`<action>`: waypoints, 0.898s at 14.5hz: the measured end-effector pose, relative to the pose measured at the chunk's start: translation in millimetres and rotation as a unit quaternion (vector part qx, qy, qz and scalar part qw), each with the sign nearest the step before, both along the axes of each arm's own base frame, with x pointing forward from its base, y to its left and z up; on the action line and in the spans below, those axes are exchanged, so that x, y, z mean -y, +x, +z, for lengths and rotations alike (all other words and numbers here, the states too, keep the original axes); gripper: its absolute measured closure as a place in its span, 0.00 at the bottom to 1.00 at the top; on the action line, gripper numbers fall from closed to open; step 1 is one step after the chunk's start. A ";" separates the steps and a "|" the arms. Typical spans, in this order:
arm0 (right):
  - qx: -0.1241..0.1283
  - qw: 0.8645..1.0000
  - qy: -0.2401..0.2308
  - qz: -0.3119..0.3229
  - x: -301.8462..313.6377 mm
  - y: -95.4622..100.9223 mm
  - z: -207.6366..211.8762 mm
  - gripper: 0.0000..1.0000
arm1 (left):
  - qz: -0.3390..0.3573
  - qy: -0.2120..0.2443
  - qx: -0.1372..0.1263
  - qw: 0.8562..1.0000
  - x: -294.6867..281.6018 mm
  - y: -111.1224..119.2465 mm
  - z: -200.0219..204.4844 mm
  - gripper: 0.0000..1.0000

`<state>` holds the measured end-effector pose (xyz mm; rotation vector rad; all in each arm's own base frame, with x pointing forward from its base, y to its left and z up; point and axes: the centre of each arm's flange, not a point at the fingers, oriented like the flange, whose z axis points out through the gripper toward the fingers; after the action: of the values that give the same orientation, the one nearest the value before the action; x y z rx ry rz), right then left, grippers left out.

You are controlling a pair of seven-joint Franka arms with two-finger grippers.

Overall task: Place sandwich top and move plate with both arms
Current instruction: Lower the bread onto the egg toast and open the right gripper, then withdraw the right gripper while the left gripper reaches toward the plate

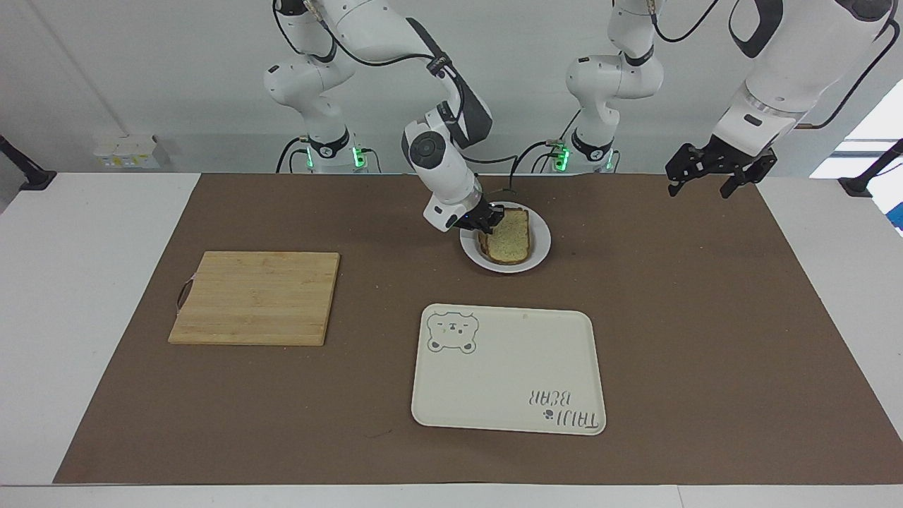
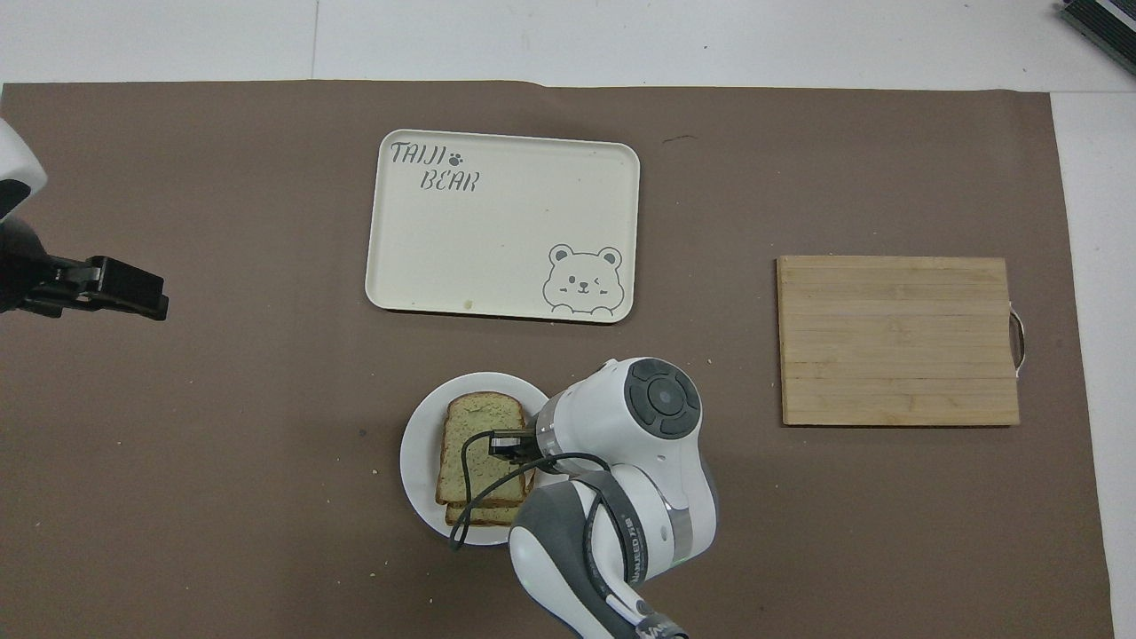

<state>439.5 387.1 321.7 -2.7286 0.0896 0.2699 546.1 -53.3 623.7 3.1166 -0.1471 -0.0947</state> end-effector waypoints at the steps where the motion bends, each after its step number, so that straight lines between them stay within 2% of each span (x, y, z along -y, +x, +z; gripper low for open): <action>1: 0.000 1.000 0.000 -0.001 0.5 0.5 0.1 0.86 | 0.000 0.000 0.000 1.000 0.0 0.0 0.0 0.00; 4: 0.004 1.000 0.002 -0.003 0.8 3.9 3.4 0.58 | 0.000 0.000 0.000 1.000 0.0 0.0 0.0 0.00; 5: 0.009 1.000 0.002 -0.003 1.8 7.3 6.3 0.45 | 0.000 0.000 0.000 1.000 0.0 0.0 0.0 0.00; 6: 0.018 1.000 0.001 -0.003 3.9 12.3 10.7 0.36 | 0.000 0.000 0.000 1.000 0.0 0.0 0.0 0.00; 9: 0.069 0.997 -0.029 0.025 21.5 32.5 35.5 0.04 | 0.000 0.000 0.000 1.000 0.0 0.0 0.0 0.00; 11: 0.083 0.994 -0.055 0.043 43.1 43.5 55.9 0.00 | 0.000 0.000 0.000 1.000 0.0 0.0 0.0 0.00; 13: 0.078 0.992 -0.086 0.057 71.9 54.5 82.0 0.00 | 0.000 0.000 0.000 1.000 0.0 0.0 0.0 0.00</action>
<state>494.0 315.3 403.7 -2.9197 -0.0902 0.0827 546.1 -53.3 623.7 3.1166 -0.1471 -0.0947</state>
